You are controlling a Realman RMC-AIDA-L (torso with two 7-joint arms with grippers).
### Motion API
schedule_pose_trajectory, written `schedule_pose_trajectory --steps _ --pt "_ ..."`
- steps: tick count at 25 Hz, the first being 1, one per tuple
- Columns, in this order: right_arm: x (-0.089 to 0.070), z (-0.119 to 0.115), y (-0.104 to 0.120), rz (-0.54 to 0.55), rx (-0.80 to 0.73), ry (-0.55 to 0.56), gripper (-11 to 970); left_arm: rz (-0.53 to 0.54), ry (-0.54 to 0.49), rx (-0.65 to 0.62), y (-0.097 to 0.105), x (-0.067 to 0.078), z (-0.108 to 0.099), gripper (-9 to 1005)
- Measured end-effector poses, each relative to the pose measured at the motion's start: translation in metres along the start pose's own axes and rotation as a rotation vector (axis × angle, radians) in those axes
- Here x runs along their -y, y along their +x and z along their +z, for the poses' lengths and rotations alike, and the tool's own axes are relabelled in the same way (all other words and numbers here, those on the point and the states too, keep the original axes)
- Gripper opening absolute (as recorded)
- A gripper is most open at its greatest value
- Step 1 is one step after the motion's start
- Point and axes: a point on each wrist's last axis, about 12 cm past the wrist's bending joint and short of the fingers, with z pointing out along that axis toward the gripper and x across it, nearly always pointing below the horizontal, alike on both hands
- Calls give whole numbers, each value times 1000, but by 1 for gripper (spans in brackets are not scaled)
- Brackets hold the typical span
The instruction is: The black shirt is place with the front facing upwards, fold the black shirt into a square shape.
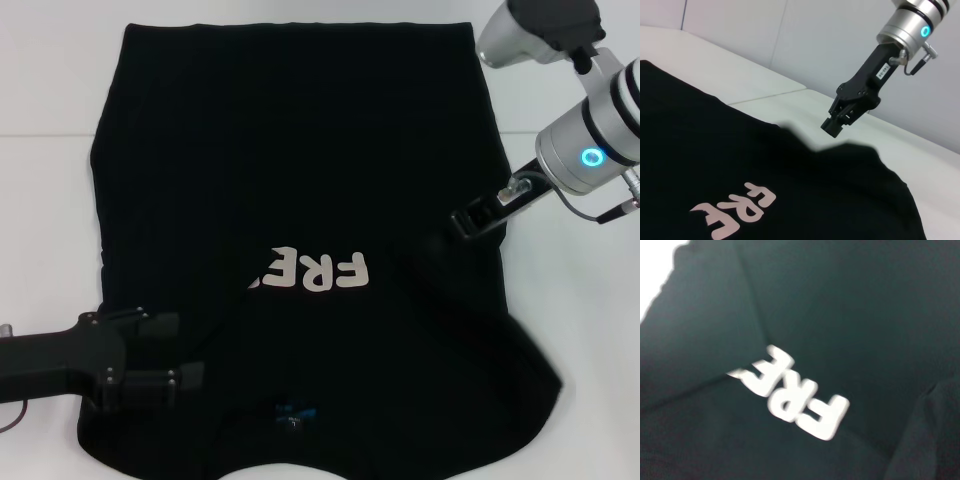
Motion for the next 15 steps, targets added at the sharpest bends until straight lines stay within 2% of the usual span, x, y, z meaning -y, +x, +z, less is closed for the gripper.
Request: schedule_pose_trajectory --steps 4,8,12,15 --pt "6 -4 11 28 117 -144 183 -36 -8 12 0 0 -2 877" --pt "24 -14 35 72 304 -283 315 -95 -25 34 -1 -2 -6 877" --pt "39 -18 78 28 519 -397 443 -239 -56 90 -8 -8 -17 876" --pt "44 -13 115 -44 627 -403 556 -384 -56 111 -16 -12 -31 876"
